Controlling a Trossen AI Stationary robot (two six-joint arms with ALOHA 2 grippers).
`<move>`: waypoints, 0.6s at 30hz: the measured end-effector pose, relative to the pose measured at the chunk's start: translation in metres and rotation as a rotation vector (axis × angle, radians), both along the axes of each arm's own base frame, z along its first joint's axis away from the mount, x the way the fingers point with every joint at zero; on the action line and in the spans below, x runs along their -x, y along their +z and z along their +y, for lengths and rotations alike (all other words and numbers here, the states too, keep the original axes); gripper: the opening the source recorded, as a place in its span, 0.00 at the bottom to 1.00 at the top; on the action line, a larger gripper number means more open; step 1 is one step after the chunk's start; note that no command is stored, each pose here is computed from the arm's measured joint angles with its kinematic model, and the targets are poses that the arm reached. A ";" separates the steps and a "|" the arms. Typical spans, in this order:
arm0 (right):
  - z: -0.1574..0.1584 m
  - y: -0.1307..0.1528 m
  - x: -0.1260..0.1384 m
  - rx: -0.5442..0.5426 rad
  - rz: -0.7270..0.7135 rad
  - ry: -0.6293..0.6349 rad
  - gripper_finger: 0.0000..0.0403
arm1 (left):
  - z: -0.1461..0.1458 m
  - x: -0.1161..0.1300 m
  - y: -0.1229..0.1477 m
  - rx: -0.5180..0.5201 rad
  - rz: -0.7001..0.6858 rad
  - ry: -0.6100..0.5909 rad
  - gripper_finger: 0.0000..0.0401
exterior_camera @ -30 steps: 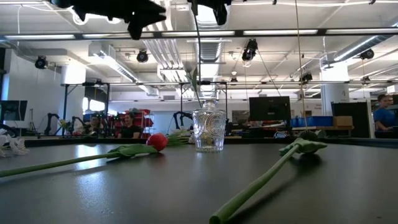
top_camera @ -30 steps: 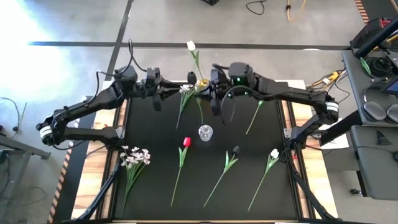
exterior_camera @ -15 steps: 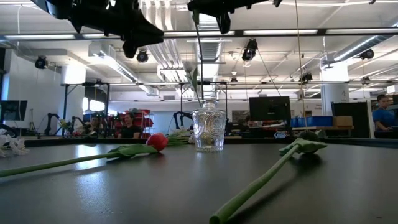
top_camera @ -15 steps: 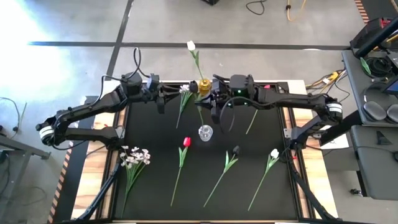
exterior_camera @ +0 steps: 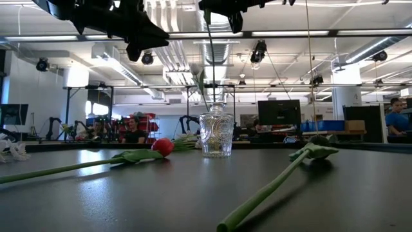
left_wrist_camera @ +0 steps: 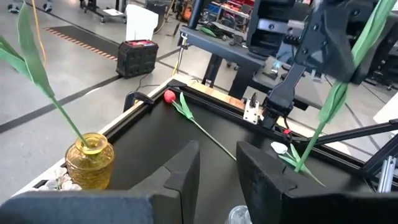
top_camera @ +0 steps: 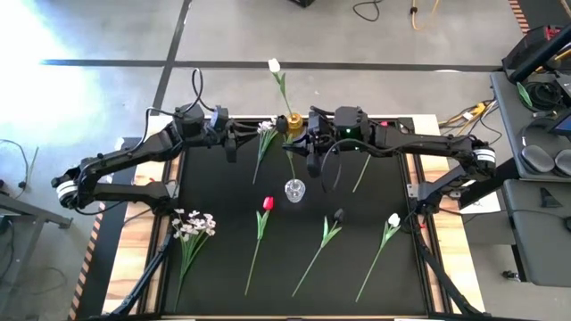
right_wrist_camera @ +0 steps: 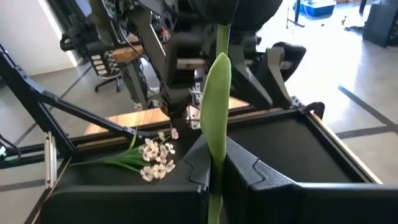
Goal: Sort flowers into vase by color
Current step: Put the top black tulip into the transparent vase
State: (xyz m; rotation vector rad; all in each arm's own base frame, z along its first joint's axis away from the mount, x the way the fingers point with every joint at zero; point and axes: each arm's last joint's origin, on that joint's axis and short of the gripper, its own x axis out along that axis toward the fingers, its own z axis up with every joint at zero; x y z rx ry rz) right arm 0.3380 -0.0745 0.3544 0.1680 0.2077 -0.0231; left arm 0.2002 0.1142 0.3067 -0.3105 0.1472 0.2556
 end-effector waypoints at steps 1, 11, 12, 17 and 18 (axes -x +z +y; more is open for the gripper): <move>0.000 -0.001 0.000 -0.001 0.004 0.000 0.03 | 0.000 0.000 0.000 0.001 0.000 0.000 0.23; 0.000 -0.018 0.001 -0.008 0.043 -0.017 0.03 | 0.000 0.000 -0.001 0.004 0.005 0.001 0.23; 0.000 -0.019 0.001 -0.009 0.046 -0.017 0.03 | 0.000 0.000 -0.001 0.005 0.008 0.001 0.23; -0.001 -0.025 0.002 0.023 0.067 -0.056 0.03 | 0.000 0.000 -0.003 0.014 0.023 0.001 0.23; -0.002 -0.027 0.002 0.032 0.074 -0.065 0.03 | 0.000 0.000 -0.003 0.015 0.024 0.001 0.23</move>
